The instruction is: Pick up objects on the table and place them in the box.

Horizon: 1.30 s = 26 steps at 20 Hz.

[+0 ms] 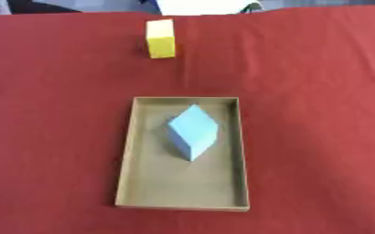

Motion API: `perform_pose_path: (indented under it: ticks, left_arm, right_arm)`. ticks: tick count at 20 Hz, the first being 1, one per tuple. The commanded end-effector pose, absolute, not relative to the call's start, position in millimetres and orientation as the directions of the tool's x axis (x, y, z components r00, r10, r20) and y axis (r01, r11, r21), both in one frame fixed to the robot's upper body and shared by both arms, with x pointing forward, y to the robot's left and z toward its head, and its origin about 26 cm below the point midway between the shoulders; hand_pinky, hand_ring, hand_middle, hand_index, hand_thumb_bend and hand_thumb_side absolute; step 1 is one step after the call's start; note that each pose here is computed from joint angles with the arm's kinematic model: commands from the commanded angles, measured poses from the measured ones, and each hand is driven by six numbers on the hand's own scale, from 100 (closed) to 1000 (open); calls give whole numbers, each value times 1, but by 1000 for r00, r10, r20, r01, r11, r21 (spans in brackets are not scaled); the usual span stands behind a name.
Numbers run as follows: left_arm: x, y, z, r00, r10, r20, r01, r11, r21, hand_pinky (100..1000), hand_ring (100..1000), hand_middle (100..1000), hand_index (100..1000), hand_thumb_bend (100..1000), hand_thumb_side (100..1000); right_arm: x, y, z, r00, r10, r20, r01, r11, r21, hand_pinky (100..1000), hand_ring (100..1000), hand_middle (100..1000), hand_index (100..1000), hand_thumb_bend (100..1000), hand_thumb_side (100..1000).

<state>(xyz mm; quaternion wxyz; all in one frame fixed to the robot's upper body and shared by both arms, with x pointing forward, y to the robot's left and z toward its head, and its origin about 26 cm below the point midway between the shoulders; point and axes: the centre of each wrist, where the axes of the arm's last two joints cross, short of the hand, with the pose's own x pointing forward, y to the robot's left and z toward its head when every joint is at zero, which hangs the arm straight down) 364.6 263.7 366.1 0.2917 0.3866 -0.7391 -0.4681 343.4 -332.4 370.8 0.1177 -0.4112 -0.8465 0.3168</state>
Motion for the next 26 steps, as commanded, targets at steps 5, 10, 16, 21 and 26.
perform_pose_path:
  ticks: [5, 10, 16, 21, 26]
  left_arm:
    - [407, 255, 369, -454, -891, 36, -180, 131, 975, 863, 843, 764, 891, 439, 655]
    - [427, 245, 365, -432, -902, 18, -110, 72, 991, 877, 877, 792, 916, 556, 668]
    - [438, 232, 365, -444, -896, -12, -75, 24, 997, 895, 896, 806, 928, 655, 651]
    - [442, 224, 363, -467, -883, -42, -38, -27, 999, 914, 919, 823, 942, 741, 629]
    - [444, 217, 365, -496, -868, -30, -21, -23, 1000, 927, 922, 818, 936, 721, 571]
  right_arm:
    - [339, -339, 384, -616, 785, -65, 654, 464, -598, 768, 753, 659, 863, 126, 761]
    - [340, -338, 384, -615, 786, -57, 655, 469, -593, 766, 748, 655, 861, 120, 768]
    - [342, -336, 384, -616, 786, -48, 654, 477, -587, 764, 743, 651, 858, 117, 774]
    - [344, -335, 382, -618, 785, -38, 650, 484, -586, 761, 737, 644, 855, 112, 776]
    - [346, -332, 380, -629, 777, -23, 638, 499, -586, 759, 732, 637, 852, 105, 789]
